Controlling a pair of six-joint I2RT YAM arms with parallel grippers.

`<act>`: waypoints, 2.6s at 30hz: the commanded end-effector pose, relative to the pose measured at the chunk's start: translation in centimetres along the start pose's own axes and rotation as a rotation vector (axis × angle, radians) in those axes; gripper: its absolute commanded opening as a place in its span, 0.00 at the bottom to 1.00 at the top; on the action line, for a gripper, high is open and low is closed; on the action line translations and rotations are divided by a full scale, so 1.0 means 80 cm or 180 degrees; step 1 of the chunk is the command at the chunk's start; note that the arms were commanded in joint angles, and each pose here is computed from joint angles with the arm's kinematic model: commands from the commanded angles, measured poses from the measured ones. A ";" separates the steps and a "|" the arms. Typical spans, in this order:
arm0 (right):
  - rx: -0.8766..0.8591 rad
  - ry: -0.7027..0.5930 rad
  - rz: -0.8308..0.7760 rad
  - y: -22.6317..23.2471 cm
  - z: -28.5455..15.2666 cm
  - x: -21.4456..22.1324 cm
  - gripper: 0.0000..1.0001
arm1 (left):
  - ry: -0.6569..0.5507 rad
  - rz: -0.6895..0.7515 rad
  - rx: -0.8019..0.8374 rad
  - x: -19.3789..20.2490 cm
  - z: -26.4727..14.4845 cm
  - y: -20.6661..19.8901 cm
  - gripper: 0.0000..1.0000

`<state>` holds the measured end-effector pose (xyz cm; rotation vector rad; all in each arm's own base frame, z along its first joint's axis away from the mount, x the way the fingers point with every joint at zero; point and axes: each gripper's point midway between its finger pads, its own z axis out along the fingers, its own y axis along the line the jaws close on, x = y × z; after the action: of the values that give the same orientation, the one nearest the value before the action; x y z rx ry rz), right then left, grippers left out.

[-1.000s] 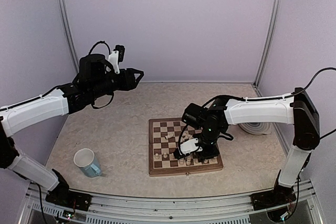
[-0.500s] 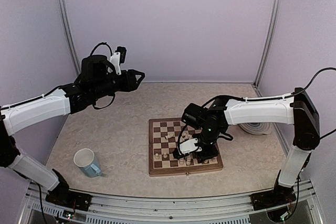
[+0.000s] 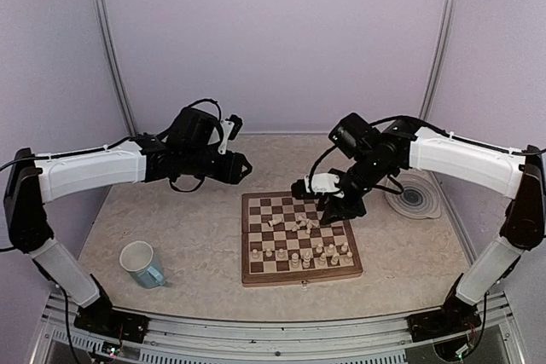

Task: Set up the chess pieces on the board
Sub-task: Place the bishop on f1, then pick up the chessboard, then pass from the left arm to the right

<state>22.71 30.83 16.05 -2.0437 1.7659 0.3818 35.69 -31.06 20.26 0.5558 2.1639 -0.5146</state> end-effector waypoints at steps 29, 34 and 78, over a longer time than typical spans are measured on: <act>0.0593 -0.1152 0.1046 -0.096 -0.060 0.031 0.38 | 0.1861 0.0990 0.0038 0.172 0.124 -0.064 0.40; 0.0569 -0.1155 0.1051 -0.096 -0.058 0.031 0.38 | 0.1913 0.1023 0.0053 0.179 0.128 -0.065 0.37; -0.1338 -0.1758 0.2197 -0.081 -0.022 -0.059 0.48 | -0.0370 0.1088 0.0506 0.024 0.030 -0.184 0.12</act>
<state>29.99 33.69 19.56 -1.2620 2.0741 1.3256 27.97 -43.41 18.87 0.9585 1.9325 -0.5521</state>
